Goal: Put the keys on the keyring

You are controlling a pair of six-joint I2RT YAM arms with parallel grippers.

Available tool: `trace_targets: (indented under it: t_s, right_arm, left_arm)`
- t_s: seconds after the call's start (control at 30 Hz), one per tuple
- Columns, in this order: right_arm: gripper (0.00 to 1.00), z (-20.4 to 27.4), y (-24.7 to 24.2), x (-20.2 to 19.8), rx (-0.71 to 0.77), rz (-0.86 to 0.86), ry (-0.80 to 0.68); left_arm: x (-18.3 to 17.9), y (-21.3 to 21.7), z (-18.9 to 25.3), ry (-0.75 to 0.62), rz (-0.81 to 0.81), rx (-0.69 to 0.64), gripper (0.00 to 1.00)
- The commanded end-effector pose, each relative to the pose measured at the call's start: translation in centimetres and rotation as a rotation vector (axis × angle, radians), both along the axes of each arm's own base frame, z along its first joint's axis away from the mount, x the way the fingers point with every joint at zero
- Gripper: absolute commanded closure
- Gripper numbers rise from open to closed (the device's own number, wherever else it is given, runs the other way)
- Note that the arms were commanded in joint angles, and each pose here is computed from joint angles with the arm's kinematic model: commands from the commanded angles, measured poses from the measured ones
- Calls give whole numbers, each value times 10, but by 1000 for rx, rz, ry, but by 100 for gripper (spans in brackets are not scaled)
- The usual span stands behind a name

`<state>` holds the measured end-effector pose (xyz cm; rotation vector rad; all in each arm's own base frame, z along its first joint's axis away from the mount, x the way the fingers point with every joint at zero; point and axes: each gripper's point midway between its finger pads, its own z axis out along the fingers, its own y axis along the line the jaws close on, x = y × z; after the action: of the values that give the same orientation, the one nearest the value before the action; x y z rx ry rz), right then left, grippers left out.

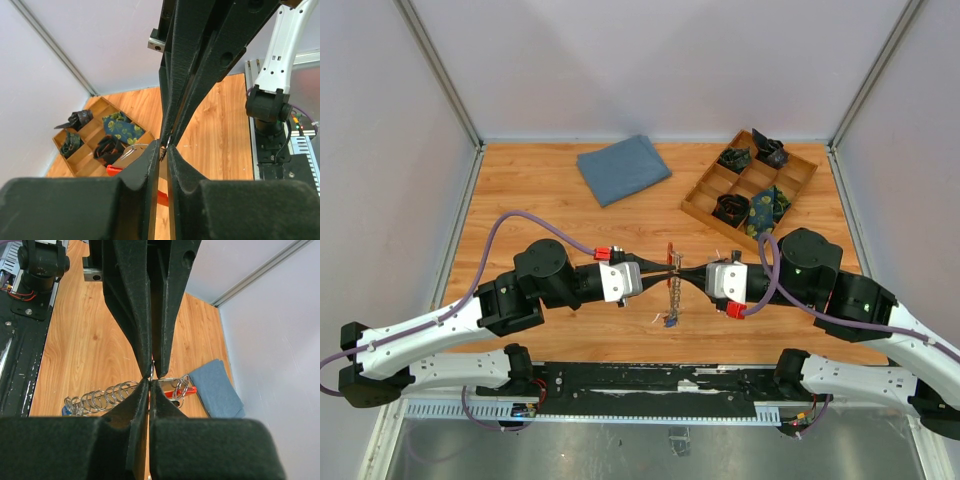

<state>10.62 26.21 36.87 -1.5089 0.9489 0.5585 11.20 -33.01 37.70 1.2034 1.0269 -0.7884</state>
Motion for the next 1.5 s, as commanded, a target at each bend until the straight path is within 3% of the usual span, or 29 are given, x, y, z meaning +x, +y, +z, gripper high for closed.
trace_targets:
  t_s: [0.0,0.13,0.27,0.4,0.63,0.73,0.8,0.97,1.07,1.2,1.47]
  right_arm:
    - [100,13,4,-7,47,38,-44]
    - [100,14,4,-6,48,34,-46]
    - [100,16,3,-6,58,28,-50]
    - [100,20,1,-5,70,20,-56]
    - [100,23,0,-5,78,14,-57]
    - [100,22,0,-4,81,8,-56]
    - [95,23,-1,-1,89,-11,-53]
    - [64,27,-9,8,103,-89,-35]
    - [56,30,-18,20,111,-177,-22]
    - [54,33,-33,42,114,-347,23]
    - [62,10,-71,101,134,-835,251]
  left_arm:
    - [-1,3,27,-33,2,-75,90]
    - [0,2,25,-35,4,-68,98]
    - [1,1,23,-34,7,-65,87]
    - [1,1,23,-33,9,-64,86]
    - [1,2,23,-28,8,-63,99]
    - [1,1,23,-26,9,-61,99]
    - [3,1,23,-21,23,-63,100]
    - [19,6,21,7,120,-69,100]
    - [28,8,15,22,169,-56,100]
    - [44,13,1,59,252,-35,99]
    - [77,30,-24,153,367,8,99]
